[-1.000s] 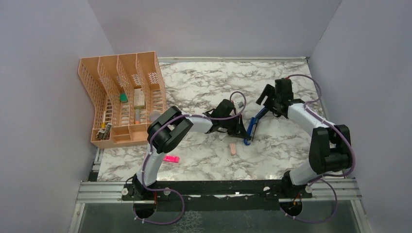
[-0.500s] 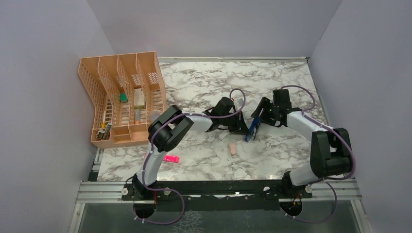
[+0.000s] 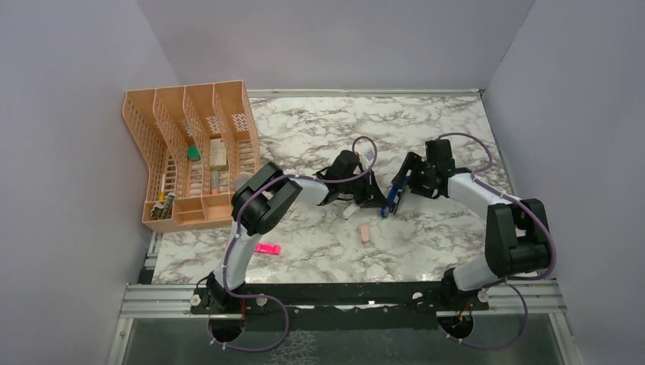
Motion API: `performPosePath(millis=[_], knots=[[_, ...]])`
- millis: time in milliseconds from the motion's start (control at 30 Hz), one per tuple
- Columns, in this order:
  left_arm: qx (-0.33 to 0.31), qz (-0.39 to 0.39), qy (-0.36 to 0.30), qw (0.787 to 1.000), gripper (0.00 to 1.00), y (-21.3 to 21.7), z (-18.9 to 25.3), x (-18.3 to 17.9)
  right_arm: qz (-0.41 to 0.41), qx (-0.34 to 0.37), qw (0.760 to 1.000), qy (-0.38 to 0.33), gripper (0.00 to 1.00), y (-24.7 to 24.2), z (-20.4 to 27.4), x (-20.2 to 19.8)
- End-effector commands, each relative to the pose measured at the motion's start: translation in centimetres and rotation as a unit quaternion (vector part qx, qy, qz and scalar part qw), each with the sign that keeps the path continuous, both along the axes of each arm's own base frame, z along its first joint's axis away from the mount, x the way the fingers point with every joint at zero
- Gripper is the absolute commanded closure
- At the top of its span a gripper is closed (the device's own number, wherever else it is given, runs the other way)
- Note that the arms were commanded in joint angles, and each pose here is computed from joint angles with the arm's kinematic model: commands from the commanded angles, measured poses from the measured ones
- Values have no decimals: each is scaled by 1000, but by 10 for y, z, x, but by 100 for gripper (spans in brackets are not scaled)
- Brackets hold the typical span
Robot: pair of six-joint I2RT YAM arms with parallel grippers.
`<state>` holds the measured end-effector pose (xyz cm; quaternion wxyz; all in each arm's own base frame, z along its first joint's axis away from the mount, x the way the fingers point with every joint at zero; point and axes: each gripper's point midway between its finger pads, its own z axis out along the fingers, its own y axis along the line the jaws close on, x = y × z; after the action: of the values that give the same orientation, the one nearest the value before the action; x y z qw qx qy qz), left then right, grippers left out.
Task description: Load the staples into the stapler
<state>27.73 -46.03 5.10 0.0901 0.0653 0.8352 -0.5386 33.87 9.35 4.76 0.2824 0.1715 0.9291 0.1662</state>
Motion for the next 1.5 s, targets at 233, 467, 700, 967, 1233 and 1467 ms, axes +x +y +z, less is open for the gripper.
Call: performPosePath(millis=[233,467,700,967,1233,1467], knots=[[28,25,36,999,100,20,-36,5,4,-69,997,-23,22,-12,23,30],[42,36,44,998,100,30,-49,7,-39,-125,991,-33,22,-36,32,40],[56,45,44,996,100,38,-60,8,-57,-149,986,-37,23,-45,33,52],[73,53,40,995,100,44,-68,11,-63,-157,985,-38,23,-47,31,61],[86,58,38,994,100,48,-74,13,-99,-132,985,-40,19,-45,21,61],[90,57,37,994,100,50,-76,13,-137,-92,983,-85,29,-42,25,67]])
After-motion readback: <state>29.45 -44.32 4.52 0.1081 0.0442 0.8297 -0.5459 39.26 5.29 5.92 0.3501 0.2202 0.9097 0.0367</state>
